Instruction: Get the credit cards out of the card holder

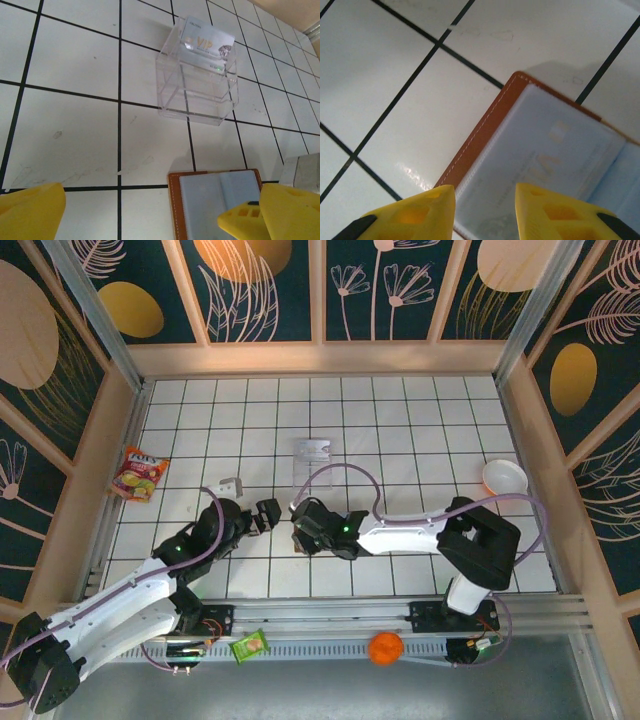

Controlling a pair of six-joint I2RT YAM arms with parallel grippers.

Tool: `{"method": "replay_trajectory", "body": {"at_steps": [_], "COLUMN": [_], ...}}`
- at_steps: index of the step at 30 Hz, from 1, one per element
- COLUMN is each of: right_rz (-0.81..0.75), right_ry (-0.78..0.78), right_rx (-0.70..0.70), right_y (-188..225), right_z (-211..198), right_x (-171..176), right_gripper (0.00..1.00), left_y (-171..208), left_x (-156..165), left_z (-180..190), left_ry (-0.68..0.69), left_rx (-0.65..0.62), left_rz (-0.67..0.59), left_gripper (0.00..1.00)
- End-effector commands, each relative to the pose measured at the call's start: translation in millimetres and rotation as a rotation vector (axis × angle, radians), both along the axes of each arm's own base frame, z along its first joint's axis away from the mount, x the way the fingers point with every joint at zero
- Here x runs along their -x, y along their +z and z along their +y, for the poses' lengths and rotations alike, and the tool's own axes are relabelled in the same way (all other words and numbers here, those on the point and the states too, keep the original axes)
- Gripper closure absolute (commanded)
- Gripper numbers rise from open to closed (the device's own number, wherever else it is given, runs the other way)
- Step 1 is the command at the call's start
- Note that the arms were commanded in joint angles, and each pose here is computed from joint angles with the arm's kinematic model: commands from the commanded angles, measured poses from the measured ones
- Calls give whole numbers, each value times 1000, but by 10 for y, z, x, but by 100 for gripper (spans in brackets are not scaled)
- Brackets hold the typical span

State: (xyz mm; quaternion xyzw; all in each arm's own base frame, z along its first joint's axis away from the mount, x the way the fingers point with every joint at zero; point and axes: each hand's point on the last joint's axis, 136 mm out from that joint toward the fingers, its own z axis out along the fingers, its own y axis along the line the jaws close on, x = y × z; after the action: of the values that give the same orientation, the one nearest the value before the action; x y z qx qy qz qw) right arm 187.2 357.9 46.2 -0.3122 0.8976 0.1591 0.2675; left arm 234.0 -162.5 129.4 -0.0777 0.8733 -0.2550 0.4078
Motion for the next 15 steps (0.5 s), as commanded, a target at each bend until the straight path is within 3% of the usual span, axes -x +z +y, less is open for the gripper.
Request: {"method": "replay_trajectory", "body": {"at_steps": [1, 6, 9, 15], "right_rz": [-28, -22, -19, -4], "right_ry": [-15, -11, -18, -43], "right_rx": [79, 156, 205, 117], "right_y": [-107, -287, -390, -319], "right_z": [-57, -104, -152, -51], "right_x": [-16, 55, 79, 92], "right_gripper": [62, 62, 68, 96], "left_y": [-85, -117, -126, -203], "left_x": [51, 67, 68, 88], "left_z": [23, 15, 10, -40], "left_ry": [-3, -8, -9, -37], "left_rx": [6, 12, 15, 16], "left_rz": [28, 35, 38, 55], "left_gripper": [1, 1, 1, 6]}}
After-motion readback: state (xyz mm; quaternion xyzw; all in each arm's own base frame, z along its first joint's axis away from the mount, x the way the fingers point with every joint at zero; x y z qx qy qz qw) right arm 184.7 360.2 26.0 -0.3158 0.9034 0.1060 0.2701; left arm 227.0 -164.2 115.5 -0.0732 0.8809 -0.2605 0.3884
